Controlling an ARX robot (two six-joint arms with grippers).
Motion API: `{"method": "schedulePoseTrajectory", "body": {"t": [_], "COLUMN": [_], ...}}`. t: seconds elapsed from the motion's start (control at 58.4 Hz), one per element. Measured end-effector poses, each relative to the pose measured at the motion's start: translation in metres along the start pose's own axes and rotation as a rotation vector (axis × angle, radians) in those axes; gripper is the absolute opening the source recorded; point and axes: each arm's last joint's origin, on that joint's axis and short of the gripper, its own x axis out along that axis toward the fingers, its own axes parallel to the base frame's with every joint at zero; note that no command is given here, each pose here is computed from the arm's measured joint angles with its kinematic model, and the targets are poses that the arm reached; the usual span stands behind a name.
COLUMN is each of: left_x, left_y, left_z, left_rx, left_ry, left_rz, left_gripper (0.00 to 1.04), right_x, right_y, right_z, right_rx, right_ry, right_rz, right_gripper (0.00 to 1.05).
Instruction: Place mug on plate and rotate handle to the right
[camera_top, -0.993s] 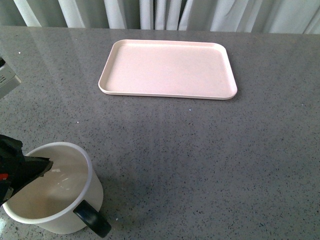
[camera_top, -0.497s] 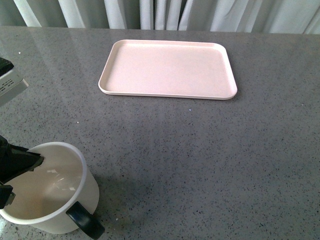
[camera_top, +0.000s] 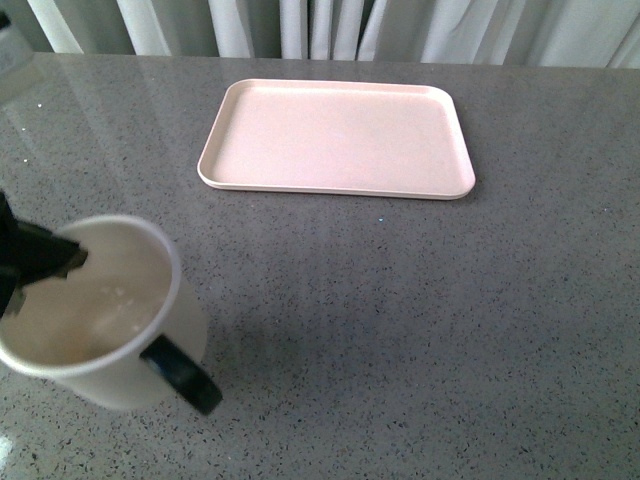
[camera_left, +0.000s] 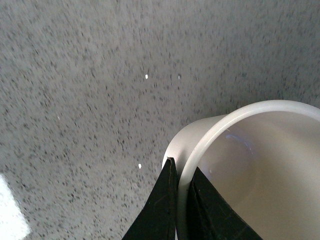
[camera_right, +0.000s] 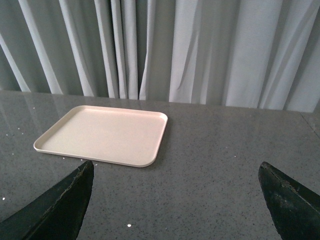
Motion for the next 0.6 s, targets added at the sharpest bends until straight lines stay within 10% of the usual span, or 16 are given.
{"method": "schedulePoseTrajectory", "body": {"t": [0.599], "left_x": [0.102], "left_y": [-0.007], "left_z": [0.168], "left_rx": [0.085], "left_ry": [-0.063], "left_rz": [-0.087], "left_gripper": [0.02], "right_x": [0.000], "right_y": [0.000], "right_z": [0.000], "right_rx": [0.000], "right_ry": [0.000], "right_rz": [0.000], "right_gripper": [0.96]}}
